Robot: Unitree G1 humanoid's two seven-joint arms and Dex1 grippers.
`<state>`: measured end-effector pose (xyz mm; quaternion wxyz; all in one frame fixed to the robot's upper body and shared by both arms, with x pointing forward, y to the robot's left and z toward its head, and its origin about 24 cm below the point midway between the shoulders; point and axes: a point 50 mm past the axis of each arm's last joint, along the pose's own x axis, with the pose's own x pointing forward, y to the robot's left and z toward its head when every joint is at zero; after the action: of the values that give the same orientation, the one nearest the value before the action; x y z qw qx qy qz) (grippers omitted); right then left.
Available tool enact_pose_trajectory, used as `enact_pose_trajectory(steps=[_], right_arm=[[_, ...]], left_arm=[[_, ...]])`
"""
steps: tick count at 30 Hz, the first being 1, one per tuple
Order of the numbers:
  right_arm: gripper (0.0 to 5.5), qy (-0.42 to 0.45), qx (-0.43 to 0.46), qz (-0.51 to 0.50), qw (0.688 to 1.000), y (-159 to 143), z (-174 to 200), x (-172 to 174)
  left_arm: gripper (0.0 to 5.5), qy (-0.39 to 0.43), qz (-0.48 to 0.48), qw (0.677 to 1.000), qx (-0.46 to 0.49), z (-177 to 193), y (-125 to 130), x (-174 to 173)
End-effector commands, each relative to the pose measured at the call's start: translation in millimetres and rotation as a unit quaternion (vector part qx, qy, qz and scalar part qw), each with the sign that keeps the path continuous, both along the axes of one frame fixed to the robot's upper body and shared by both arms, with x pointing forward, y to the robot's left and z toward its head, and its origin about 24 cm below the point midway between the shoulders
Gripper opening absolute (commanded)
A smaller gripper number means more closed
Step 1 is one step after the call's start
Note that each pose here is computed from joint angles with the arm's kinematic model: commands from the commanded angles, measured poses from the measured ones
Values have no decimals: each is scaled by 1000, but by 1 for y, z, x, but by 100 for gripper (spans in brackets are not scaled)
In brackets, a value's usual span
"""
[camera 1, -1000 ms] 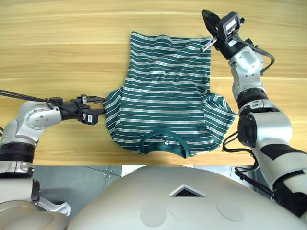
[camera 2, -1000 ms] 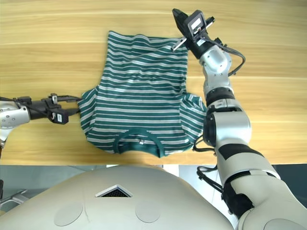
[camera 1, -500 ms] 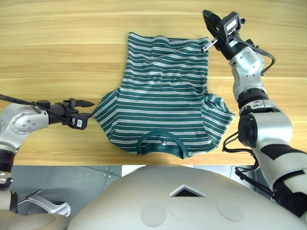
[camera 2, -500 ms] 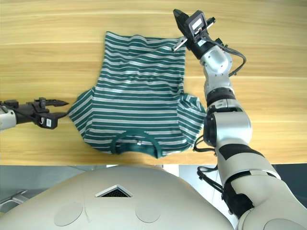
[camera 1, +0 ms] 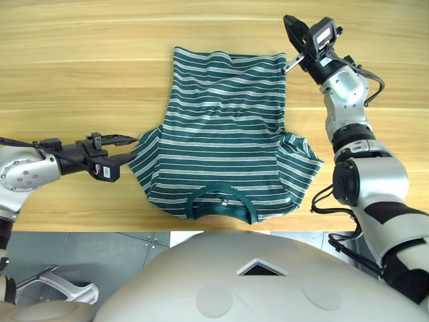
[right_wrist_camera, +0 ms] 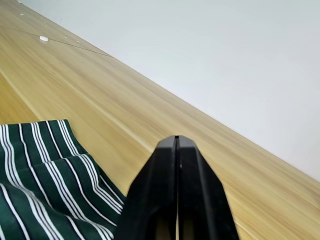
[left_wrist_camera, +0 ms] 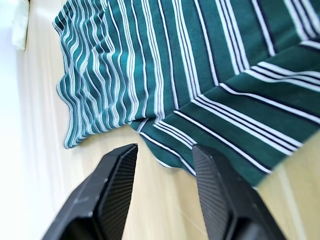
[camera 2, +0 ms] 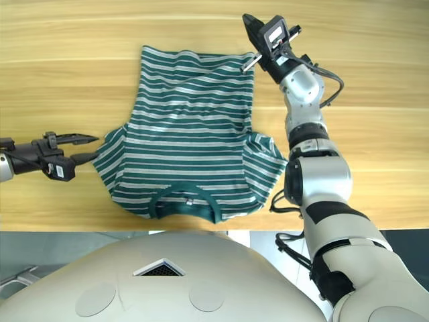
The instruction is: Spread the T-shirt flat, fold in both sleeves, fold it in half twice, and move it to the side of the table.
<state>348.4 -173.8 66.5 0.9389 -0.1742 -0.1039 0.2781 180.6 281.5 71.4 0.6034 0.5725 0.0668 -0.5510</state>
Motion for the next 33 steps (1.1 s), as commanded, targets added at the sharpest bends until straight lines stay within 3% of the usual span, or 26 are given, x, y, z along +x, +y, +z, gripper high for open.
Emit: enact_pose_trajectory(steps=[1,21,33], right_arm=[[0,9,1,-3,1000,-3,-3,-1],[0,12,-3,-9,1000,-8,-3,-2],[0,9,-3,-8,1000,-7,-2,-1]], left_arm=[[205,34,-2,998,48,-12,9,-8],[205,46,12,994,99,-19,22,-5],[191,69,-10,994,86,-30,11,-2]])
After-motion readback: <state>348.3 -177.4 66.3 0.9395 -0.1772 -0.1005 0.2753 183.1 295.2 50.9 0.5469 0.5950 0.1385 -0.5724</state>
